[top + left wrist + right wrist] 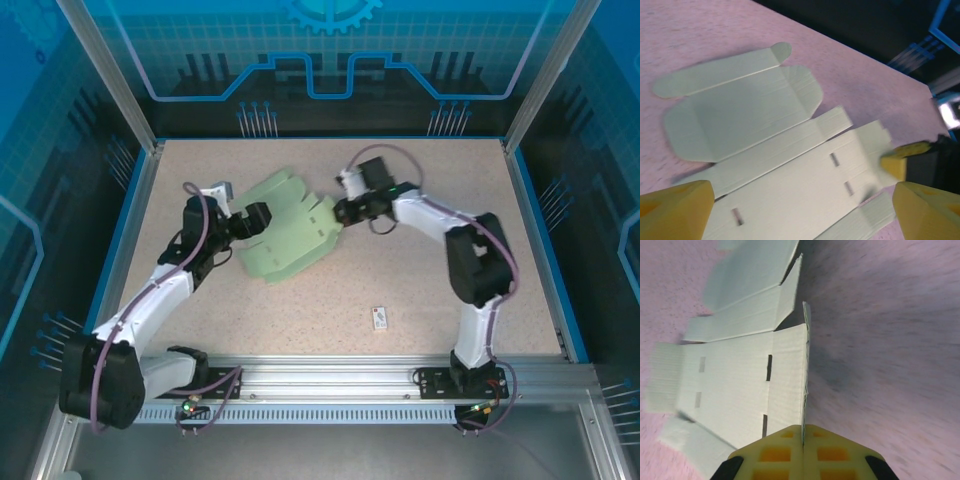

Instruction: Fold the paper box

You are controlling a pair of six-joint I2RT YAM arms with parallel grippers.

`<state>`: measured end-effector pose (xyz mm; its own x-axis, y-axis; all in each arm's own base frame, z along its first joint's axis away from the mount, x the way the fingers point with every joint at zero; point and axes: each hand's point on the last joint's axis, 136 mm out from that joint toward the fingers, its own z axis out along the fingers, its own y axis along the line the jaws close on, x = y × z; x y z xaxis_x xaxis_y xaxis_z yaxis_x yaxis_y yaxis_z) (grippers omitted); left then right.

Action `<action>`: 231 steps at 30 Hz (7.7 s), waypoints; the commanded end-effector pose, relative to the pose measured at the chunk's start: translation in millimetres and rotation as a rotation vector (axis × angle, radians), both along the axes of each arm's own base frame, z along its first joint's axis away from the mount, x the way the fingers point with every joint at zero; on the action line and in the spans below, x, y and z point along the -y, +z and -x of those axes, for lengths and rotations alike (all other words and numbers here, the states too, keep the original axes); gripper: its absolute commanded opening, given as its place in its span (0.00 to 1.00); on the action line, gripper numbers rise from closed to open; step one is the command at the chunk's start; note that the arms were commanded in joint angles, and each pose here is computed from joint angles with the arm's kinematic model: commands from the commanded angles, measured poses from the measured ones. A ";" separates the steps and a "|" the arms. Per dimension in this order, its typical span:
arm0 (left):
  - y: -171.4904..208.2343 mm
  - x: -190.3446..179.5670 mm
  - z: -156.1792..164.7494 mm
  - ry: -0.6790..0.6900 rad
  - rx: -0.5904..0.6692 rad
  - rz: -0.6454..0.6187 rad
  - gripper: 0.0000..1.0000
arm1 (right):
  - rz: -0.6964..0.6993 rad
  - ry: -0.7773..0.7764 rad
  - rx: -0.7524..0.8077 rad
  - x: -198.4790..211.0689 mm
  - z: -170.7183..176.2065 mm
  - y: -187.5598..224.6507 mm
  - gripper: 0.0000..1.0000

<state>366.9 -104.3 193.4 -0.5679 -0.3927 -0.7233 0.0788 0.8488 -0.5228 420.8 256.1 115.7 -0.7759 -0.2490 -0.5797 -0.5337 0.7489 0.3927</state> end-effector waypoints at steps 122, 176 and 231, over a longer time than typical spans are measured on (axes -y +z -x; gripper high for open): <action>66.2 117.3 -15.7 -0.997 0.303 -0.323 0.00 | -0.317 -0.085 0.428 13.1 46.0 -13.3 0.13; 16.4 150.0 -30.1 -1.210 0.279 -0.441 0.19 | 0.058 0.231 0.174 28.3 99.0 32.8 0.00; 29.3 135.3 -28.4 -1.165 0.302 -0.349 0.28 | -0.050 0.090 0.452 44.4 69.7 35.7 0.00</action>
